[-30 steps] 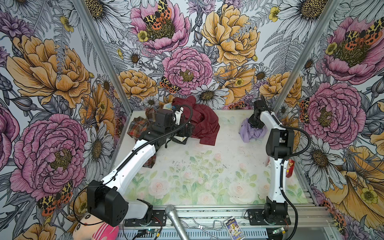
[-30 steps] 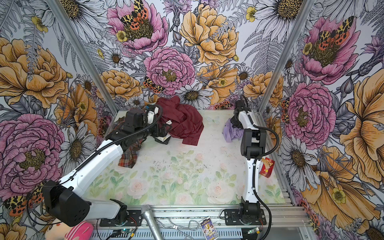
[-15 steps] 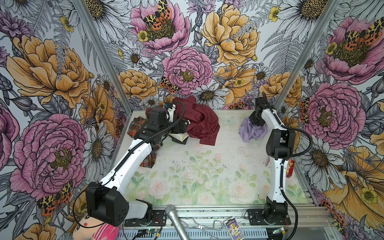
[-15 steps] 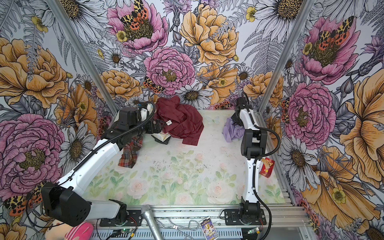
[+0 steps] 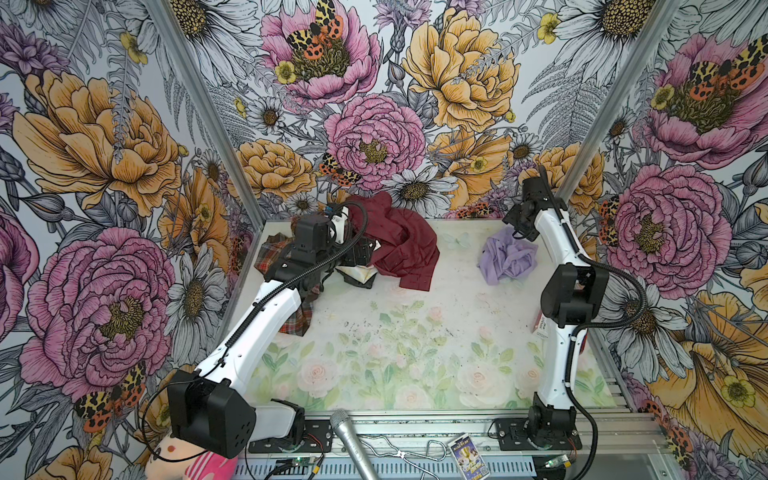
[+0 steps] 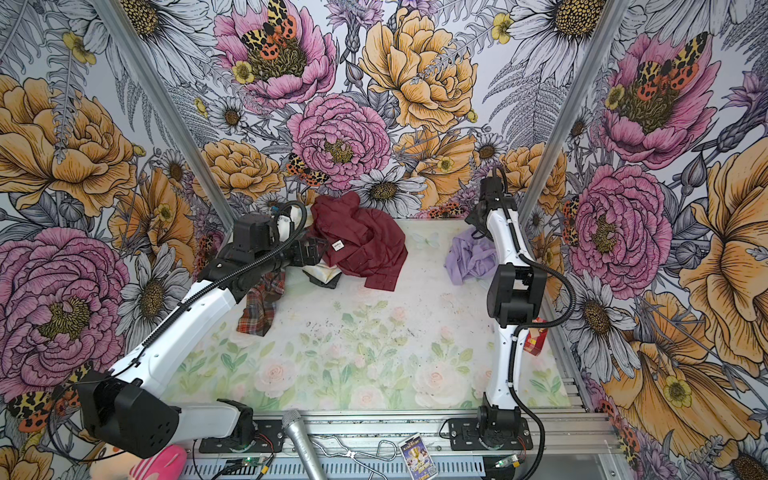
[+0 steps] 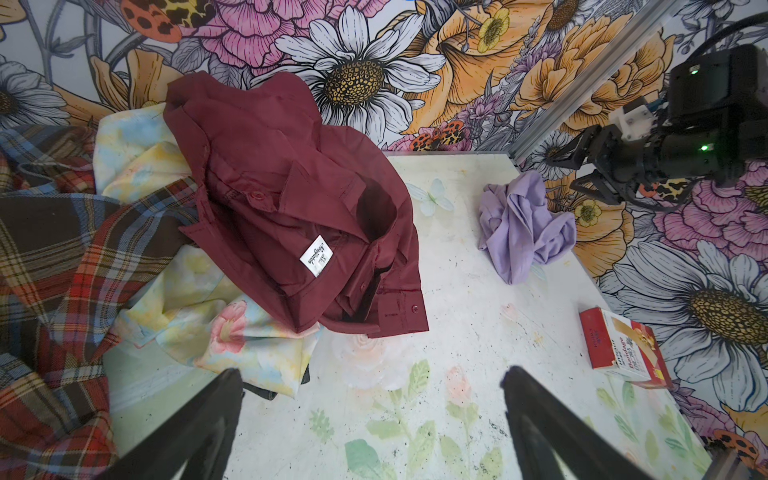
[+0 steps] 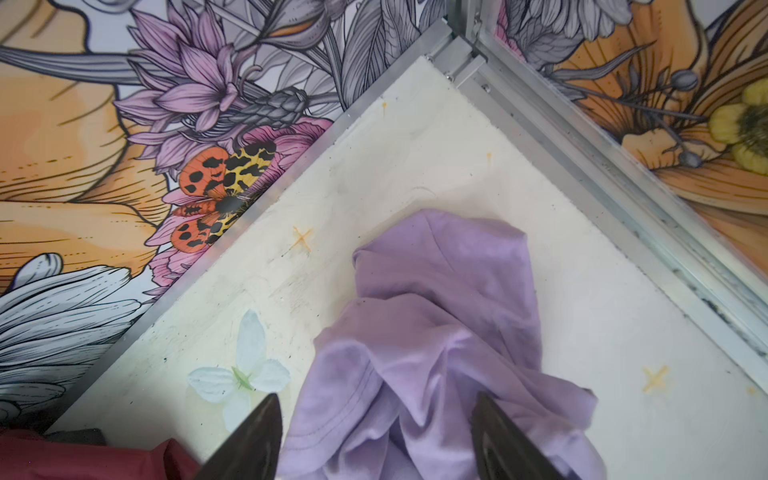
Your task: Pick out a specific cloth from the pile
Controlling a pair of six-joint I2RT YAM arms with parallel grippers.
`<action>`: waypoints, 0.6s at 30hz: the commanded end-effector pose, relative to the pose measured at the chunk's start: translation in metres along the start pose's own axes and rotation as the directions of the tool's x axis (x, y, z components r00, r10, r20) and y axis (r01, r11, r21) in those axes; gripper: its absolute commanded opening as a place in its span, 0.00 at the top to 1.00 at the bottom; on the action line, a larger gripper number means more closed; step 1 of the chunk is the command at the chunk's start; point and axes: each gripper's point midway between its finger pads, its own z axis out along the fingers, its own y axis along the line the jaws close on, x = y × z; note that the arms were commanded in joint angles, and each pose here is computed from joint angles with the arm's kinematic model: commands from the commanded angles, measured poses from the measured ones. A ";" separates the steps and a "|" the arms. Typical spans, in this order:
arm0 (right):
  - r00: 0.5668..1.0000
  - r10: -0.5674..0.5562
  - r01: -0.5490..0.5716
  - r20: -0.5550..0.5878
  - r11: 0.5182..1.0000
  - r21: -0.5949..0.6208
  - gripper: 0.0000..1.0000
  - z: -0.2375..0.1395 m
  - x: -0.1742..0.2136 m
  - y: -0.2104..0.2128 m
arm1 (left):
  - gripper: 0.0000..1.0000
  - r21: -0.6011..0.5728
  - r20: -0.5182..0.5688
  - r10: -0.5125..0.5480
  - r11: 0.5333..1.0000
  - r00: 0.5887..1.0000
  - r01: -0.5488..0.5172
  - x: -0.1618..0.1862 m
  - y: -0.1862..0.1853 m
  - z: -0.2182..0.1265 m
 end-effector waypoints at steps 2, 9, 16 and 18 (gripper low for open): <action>0.989 -0.031 0.039 0.147 0.998 -0.052 0.21 -0.067 -0.029 0.023 | 0.01 -0.037 0.038 0.019 0.999 0.999 -0.017 -0.004 0.003 -0.004; 0.938 -0.168 0.189 0.303 0.981 -0.042 0.13 -0.140 -0.032 0.041 | 0.01 -0.227 0.110 0.054 0.973 0.992 -0.028 -0.011 0.035 -0.016; 0.858 -0.203 0.288 0.471 0.951 -0.114 0.09 -0.206 -0.008 0.034 | 0.01 -0.385 0.195 0.111 0.923 0.975 -0.029 -0.020 0.060 -0.038; 0.819 -0.211 0.321 0.534 0.940 -0.120 0.08 -0.226 -0.001 0.027 | 0.01 -0.409 0.214 0.125 0.912 0.969 -0.028 -0.021 0.063 -0.041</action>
